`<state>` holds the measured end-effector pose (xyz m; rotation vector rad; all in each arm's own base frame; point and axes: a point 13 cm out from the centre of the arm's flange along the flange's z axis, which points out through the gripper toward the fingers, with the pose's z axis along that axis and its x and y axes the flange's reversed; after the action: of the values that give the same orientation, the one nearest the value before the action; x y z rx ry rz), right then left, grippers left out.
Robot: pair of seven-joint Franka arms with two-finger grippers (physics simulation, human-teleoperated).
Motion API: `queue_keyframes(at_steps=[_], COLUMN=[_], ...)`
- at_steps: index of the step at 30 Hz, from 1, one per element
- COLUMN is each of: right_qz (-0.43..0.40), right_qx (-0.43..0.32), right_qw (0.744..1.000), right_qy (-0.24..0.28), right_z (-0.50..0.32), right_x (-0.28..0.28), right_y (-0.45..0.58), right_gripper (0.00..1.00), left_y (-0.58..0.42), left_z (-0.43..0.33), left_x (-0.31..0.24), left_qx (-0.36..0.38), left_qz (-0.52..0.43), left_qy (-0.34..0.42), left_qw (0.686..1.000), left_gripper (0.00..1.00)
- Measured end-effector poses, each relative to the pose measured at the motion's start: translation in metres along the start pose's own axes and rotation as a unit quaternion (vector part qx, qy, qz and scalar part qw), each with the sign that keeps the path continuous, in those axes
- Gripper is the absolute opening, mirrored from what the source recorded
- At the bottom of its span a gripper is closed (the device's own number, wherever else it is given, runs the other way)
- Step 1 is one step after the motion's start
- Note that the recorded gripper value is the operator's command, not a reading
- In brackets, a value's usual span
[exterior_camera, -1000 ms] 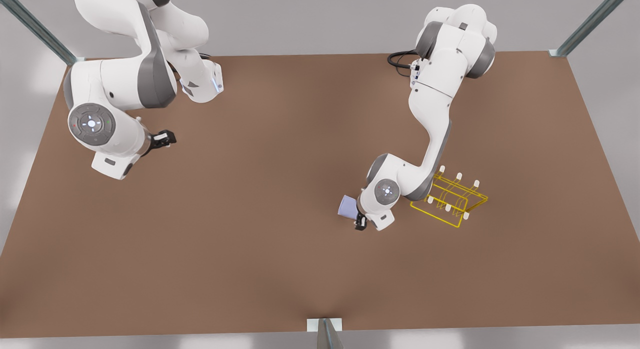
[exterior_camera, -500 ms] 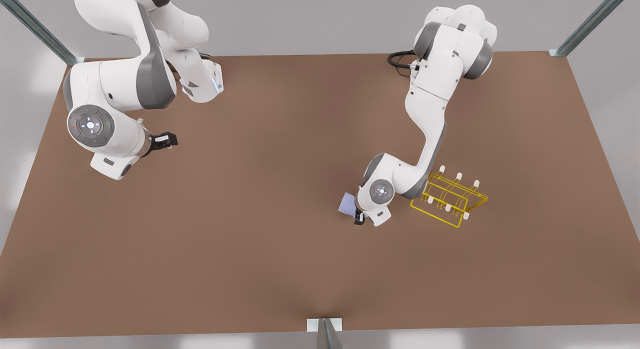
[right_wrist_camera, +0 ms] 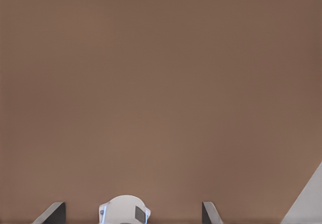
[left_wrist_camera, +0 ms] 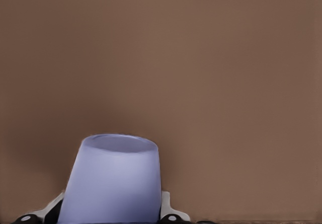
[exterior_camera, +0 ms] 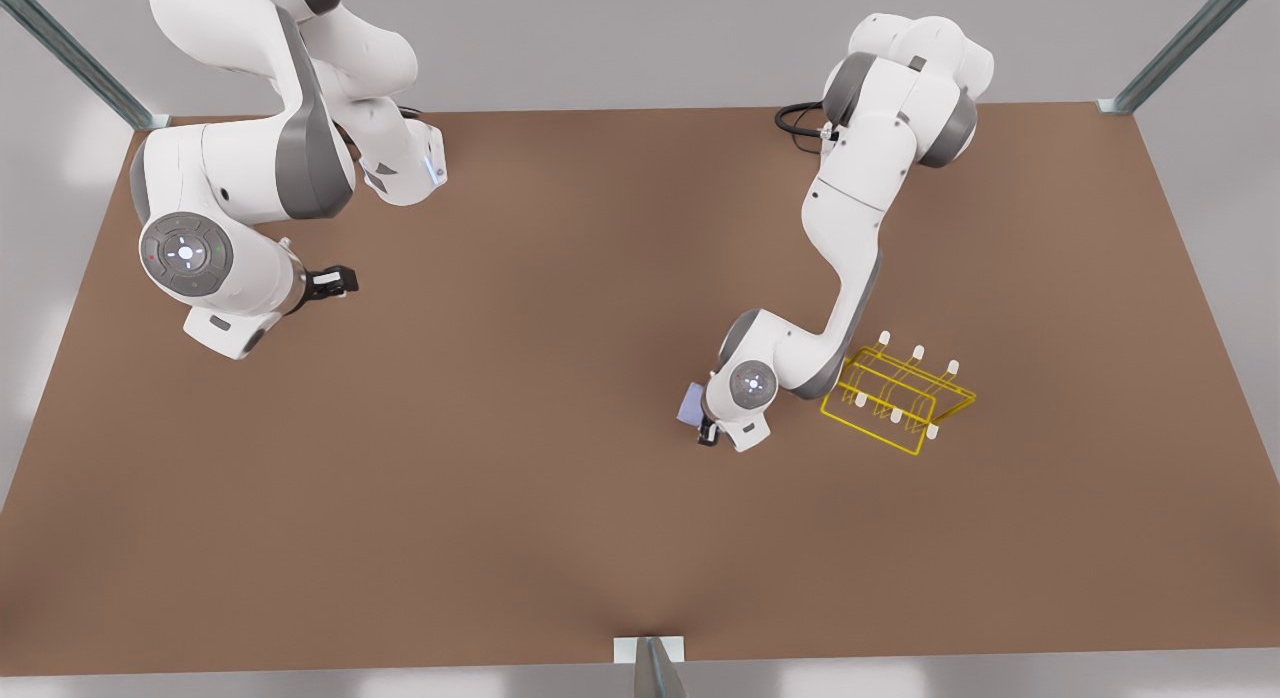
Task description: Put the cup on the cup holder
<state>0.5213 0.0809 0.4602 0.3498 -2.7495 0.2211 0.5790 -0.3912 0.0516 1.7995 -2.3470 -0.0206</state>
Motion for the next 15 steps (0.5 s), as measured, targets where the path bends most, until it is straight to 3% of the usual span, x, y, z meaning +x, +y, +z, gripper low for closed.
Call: queue_keyframes(at_steps=[3,6,10,15], right_qz=[0.002,0.003,0.005,0.006], right_qx=[0.0,0.0,-0.001,-0.001], right_qw=[1.0,1.0,1.0,1.0], right_qy=[0.001,0.002,0.004,0.007], right_z=[0.001,0.002,0.003,0.006], right_x=[-0.001,-0.001,-0.002,-0.004], right_y=[0.0,0.0,-0.001,0.0], right_gripper=[1.0,1.0,1.0,1.0], left_y=[-0.024,-0.02,0.027,0.084], left_z=[-0.07,-0.134,-0.208,-0.216], left_x=[-0.019,-0.088,-0.143,-0.163], left_qx=[0.007,0.016,0.012,-0.059], left_qz=[-0.013,-0.048,-0.108,-0.127], left_qy=[-0.01,-0.177,-0.37,-0.493], left_qw=[1.0,0.983,0.922,0.859], left_gripper=[0.64,0.64,0.65,0.67])
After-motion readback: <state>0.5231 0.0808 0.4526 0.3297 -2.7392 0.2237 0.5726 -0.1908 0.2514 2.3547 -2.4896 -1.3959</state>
